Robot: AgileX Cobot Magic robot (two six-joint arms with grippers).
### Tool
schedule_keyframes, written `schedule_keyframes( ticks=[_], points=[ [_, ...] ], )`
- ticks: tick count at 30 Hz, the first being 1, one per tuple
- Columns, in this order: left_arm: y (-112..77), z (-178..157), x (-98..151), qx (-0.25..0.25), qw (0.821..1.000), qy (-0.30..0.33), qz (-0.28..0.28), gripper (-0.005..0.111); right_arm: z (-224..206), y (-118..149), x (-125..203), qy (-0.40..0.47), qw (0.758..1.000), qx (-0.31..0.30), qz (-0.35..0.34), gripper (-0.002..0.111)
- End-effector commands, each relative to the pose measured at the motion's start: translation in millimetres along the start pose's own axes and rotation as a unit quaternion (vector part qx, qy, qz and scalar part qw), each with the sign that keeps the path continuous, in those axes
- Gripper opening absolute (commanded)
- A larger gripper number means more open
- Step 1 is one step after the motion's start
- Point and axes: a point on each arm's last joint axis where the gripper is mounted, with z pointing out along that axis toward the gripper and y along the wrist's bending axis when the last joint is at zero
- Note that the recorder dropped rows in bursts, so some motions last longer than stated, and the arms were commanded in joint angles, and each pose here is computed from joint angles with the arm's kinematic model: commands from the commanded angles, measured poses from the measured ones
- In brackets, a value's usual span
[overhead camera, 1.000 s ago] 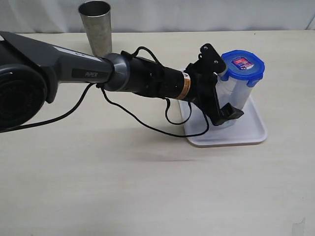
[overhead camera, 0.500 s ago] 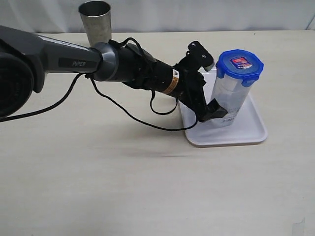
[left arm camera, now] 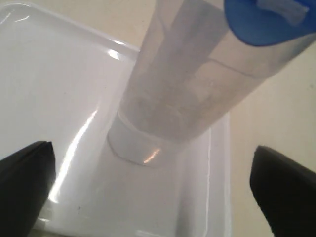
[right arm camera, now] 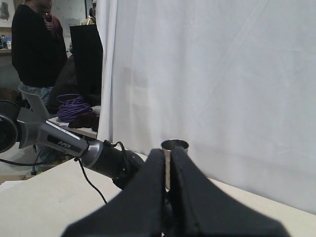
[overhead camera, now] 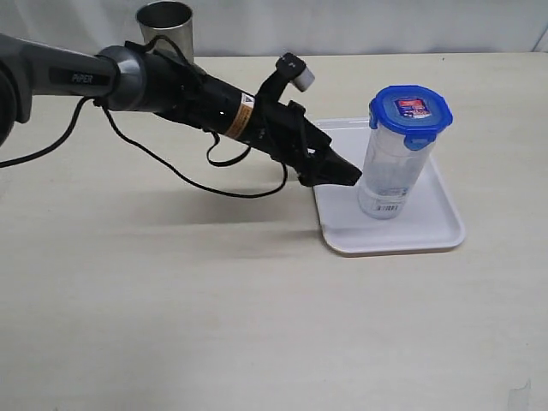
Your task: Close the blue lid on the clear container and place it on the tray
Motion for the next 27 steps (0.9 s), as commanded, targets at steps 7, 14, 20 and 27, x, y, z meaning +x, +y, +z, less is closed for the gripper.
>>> schedule_keyframes(
  ticks=[7, 14, 20, 27],
  points=[
    [14.6, -52, 2, 0.098, 0.993, -0.035, -0.064, 0.105, 0, -1, 1, -0.002, 1.0, 0.005, -0.007, 0.004],
    [11.8, -79, -6, 0.091, 0.993, -0.05, -0.06, 0.105, 0, -1, 1, 0.0, 1.0, 0.004, -0.007, 0.004],
    [-13.3, -113, -11, -0.007, 0.998, -0.052, -0.023, 0.105, 0, 0, 1, -0.001, 1.0, 0.004, -0.006, 0.004],
    [-51.2, -167, -12, -0.235, 0.971, -0.041, 0.017, 0.105, 0, 0, 1, -0.001, 1.0, 0.004, -0.006, 0.004]
  ],
)
